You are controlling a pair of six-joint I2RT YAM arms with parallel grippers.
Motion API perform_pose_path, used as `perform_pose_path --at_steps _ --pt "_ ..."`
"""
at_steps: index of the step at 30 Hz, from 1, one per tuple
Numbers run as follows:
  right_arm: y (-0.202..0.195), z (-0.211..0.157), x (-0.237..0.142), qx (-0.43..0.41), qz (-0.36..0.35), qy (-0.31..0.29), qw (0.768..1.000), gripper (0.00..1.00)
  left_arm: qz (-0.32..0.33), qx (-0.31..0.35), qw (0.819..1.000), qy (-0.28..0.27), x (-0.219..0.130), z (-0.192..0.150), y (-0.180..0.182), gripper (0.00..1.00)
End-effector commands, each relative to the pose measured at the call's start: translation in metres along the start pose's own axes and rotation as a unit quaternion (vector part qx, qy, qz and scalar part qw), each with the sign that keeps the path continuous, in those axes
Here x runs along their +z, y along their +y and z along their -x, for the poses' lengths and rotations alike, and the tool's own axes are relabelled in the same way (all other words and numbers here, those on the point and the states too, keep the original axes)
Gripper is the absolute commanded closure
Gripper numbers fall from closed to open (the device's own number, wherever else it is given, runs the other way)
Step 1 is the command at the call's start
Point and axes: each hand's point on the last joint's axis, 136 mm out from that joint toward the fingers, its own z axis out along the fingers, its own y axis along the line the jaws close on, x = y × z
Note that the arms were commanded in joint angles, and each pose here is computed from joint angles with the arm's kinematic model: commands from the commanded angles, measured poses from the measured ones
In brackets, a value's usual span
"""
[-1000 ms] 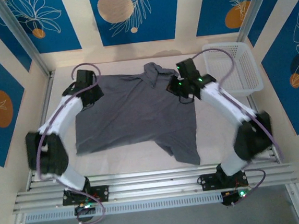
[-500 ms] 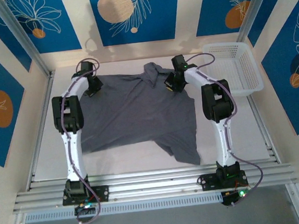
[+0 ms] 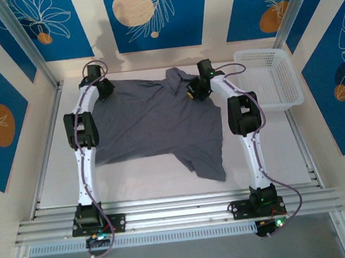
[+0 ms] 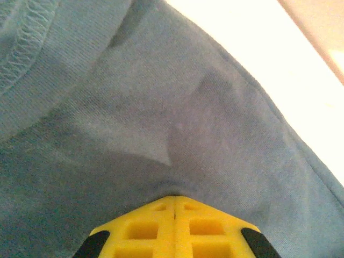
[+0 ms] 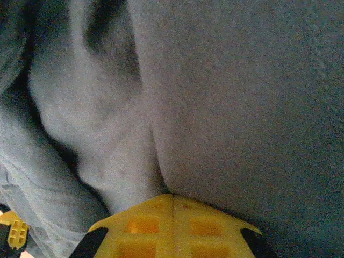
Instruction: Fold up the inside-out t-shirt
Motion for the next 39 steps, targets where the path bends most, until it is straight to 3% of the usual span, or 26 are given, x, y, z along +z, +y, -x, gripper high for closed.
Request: perform_pose_path --at_steps 1,4,7,11,16,20,25,33,37,39 --pt "0.032 -0.007 -0.059 -0.043 0.027 -0.022 0.998 0.97 -0.039 0.008 0.999 -0.005 -0.043 0.021 -0.024 0.83" --pt "0.037 -0.024 -0.118 -0.093 0.056 -0.056 0.992 0.9 -0.092 0.025 0.995 -0.034 -0.113 0.031 -0.061 0.7" --pt "-0.006 -0.042 -0.164 -0.103 0.038 -0.088 0.99 0.79 -0.123 0.047 0.988 -0.082 -0.197 0.024 -0.077 0.6" --pt "-0.09 -0.068 -0.195 -0.084 0.0 -0.1 0.991 0.74 -0.102 0.056 0.988 -0.105 -0.27 -0.017 -0.049 0.58" --pt "-0.179 -0.093 -0.203 -0.08 -0.058 -0.079 0.992 0.7 -0.019 0.068 0.991 -0.117 -0.327 -0.084 0.028 0.59" --pt "-0.203 -0.103 -0.187 -0.094 -0.069 -0.042 0.992 0.68 0.057 0.059 0.989 -0.124 -0.35 -0.125 0.092 0.58" --pt "-0.202 -0.11 -0.153 -0.098 -0.063 0.012 0.993 0.64 0.132 0.04 0.986 -0.098 -0.349 -0.164 0.147 0.53" --pt "-0.196 -0.117 -0.136 -0.103 -0.081 0.032 0.991 0.66 0.144 0.027 0.986 -0.082 -0.343 -0.177 0.159 0.49" --pt "-0.202 -0.118 -0.137 -0.095 -0.092 0.03 0.991 0.91 0.151 0.02 0.987 -0.061 -0.338 -0.185 0.163 0.49" --pt "-0.203 -0.118 -0.145 -0.091 -0.095 0.023 0.991 0.98 0.164 0.012 0.986 -0.036 -0.336 -0.195 0.17 0.49"
